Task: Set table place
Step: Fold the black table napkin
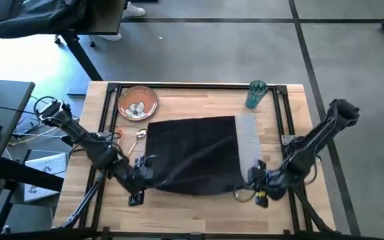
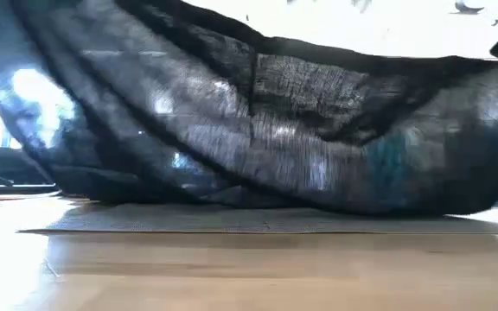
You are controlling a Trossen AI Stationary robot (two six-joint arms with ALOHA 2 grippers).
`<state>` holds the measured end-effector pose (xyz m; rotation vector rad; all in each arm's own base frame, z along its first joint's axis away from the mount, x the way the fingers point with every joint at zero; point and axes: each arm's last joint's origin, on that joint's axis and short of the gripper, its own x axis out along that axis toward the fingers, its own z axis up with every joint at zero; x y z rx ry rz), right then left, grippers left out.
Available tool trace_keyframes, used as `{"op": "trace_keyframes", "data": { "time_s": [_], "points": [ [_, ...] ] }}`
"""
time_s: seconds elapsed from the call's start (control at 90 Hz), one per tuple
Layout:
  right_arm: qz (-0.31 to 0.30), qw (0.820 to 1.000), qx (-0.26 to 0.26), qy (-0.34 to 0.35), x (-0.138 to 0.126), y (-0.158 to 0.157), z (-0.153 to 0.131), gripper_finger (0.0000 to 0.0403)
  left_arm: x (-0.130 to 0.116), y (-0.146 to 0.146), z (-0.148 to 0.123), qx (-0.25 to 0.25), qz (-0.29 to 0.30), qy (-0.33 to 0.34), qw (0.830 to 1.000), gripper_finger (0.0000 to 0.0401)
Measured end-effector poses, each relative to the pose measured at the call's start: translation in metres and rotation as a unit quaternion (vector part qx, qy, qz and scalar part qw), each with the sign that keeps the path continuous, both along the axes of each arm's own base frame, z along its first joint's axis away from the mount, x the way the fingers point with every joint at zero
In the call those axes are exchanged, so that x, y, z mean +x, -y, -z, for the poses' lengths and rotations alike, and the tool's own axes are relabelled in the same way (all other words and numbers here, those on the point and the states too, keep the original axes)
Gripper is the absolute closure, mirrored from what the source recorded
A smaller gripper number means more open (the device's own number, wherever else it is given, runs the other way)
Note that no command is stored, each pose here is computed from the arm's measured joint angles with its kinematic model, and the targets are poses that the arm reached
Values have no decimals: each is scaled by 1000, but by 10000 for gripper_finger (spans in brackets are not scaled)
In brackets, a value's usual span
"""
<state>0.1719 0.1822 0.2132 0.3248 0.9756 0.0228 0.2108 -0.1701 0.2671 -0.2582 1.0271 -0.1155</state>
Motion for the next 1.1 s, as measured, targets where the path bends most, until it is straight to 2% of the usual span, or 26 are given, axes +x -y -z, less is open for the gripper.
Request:
{"op": "trace_keyframes", "data": {
  "time_s": [0.133,0.233,0.356,0.689,0.822,0.989,1.1],
  "points": [
    [-5,1000,-11,-24,2,-18,14,403,-8,8,18,-23,-10,-6,1000,401],
    [-5,999,-32,-36,6,-23,27,403,-12,10,30,-32,-22,-17,999,401],
    [-18,998,-33,-55,11,-28,38,403,-16,17,44,-45,-13,-30,998,391],
    [-19,997,-17,-72,14,-34,49,403,-18,39,75,-52,29,-102,993,287],
    [-17,997,-17,-72,15,-33,49,403,-17,46,85,-68,54,-132,987,259],
    [-16,997,-15,-74,16,-32,49,403,-11,55,81,-108,68,-97,987,250],
    [-13,997,-14,-74,17,-31,49,403,-10,62,79,-96,79,-41,991,254]
  ]
}}
